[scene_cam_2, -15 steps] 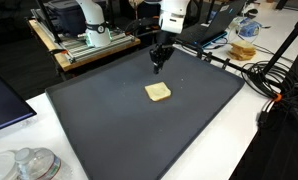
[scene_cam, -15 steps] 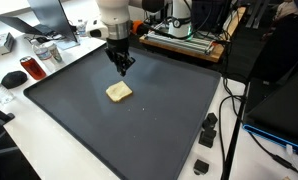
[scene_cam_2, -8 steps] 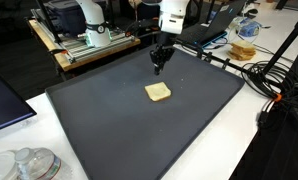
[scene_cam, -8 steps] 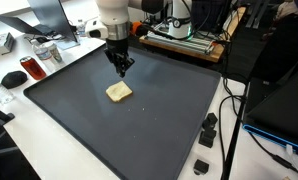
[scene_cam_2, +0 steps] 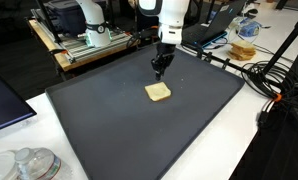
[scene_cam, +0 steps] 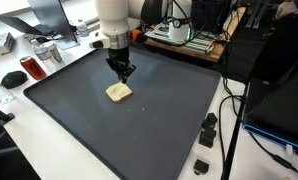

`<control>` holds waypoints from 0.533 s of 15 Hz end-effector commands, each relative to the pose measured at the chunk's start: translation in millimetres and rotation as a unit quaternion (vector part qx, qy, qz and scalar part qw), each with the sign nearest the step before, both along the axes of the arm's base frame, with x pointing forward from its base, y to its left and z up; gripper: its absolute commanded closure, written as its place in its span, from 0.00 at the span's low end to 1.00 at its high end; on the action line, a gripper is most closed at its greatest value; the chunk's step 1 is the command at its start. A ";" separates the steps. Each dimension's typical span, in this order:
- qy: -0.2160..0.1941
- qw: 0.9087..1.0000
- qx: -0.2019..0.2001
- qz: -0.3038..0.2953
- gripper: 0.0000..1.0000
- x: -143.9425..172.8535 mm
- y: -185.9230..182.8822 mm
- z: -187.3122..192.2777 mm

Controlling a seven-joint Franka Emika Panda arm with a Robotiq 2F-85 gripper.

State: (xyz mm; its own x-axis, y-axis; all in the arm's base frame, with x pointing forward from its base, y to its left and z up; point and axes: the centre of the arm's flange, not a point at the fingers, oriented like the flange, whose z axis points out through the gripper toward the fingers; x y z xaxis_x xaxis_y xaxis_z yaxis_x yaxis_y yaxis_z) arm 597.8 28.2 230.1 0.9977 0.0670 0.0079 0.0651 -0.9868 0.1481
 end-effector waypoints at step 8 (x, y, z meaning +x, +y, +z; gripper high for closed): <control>-0.022 0.998 0.048 0.030 0.95 9.2 -6.8 -23.7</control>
